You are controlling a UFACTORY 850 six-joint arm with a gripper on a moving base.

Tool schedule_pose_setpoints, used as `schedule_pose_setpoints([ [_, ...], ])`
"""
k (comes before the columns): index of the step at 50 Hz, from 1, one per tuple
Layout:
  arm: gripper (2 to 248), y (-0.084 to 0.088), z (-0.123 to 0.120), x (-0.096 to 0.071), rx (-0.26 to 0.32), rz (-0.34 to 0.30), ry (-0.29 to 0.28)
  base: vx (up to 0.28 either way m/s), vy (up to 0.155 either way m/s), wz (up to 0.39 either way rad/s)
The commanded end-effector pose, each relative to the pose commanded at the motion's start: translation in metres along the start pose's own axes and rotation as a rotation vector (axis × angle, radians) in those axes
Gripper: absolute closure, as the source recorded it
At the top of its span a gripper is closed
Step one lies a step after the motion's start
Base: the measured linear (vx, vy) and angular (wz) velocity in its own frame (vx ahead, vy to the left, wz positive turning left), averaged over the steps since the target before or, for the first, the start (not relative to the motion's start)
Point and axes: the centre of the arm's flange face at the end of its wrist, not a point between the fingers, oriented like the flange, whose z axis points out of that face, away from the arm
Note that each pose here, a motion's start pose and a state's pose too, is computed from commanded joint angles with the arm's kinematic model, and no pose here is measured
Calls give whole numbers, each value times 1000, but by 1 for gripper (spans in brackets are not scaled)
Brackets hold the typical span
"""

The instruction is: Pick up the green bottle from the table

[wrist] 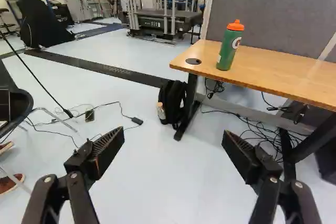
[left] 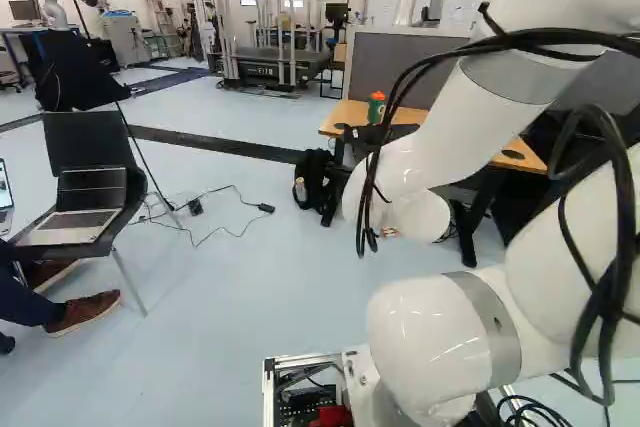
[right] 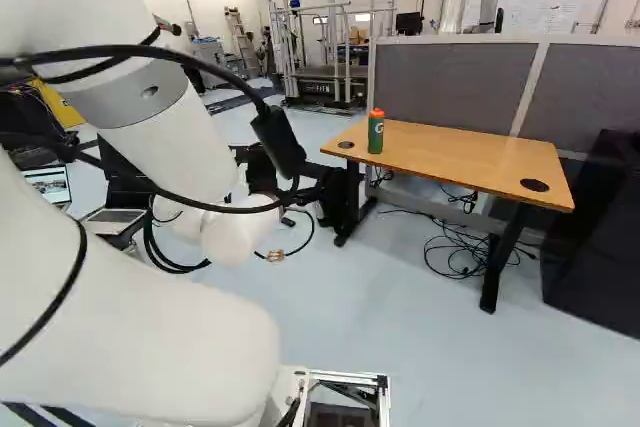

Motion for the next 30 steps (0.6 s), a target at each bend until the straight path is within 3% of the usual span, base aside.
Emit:
schedule_pose_setpoints([
  [8,3,0,0,0,0,0,0,25,-44,-205],
  [30,3,0,0,0,0,0,0,90,-1,-17],
])
